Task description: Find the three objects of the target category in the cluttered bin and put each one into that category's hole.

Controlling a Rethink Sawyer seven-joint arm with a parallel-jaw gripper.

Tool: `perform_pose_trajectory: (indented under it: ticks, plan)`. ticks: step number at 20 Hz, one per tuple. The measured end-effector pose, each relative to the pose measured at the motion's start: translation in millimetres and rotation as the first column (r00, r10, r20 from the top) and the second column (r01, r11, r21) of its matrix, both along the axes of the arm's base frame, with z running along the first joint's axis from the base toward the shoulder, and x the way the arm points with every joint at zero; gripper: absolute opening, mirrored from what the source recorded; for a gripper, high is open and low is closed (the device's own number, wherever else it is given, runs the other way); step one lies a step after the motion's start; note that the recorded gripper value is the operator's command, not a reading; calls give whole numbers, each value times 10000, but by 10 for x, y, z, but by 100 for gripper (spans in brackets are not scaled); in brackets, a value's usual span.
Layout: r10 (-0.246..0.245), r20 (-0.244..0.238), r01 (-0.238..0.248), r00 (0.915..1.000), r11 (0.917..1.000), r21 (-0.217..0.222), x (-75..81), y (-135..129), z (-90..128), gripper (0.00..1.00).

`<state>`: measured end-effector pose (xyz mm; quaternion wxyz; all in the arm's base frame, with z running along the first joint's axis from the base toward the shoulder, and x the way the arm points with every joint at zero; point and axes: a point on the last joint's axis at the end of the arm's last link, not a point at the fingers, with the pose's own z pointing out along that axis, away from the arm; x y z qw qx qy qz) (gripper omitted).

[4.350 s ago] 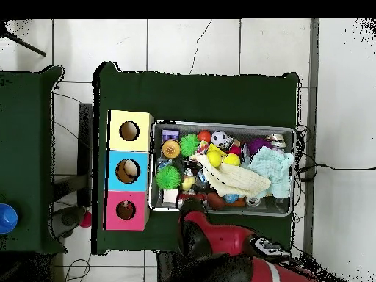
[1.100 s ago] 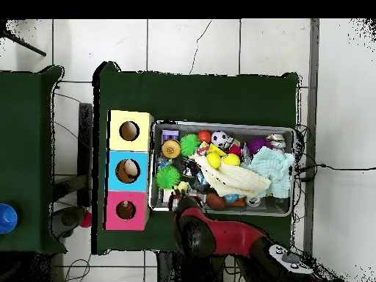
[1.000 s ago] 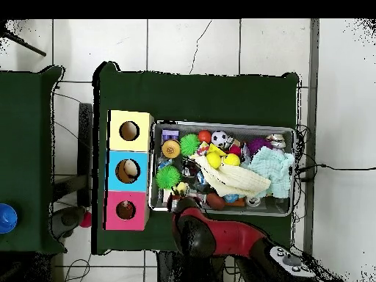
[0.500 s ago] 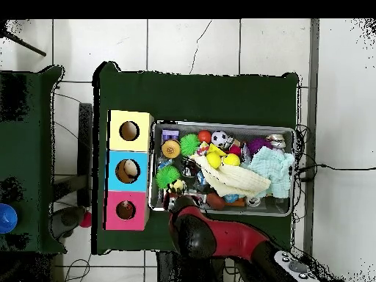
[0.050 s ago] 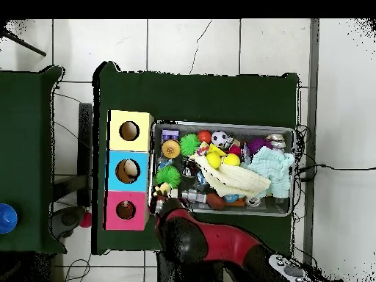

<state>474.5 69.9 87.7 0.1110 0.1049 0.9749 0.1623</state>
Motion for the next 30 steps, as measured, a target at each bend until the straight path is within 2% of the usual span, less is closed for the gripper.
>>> perform_pose_trajectory:
  ticks: [11, 19, 23, 25, 30]
  plan:
    - [210, -501, -181, 9985, 9981, 590, -193, 350, 190, 0]
    - [289, -1127, -190, 9932, 9960, 877, -424, 438, 83, 0]
    - [241, -1010, -145, 9946, 9954, 952, -458, 489, 14, 0]
    - [251, -668, -184, 9975, 9949, 988, -475, 534, -20, 0]
    - [246, -402, -206, 9989, 9951, 968, -512, 549, -5, 0]
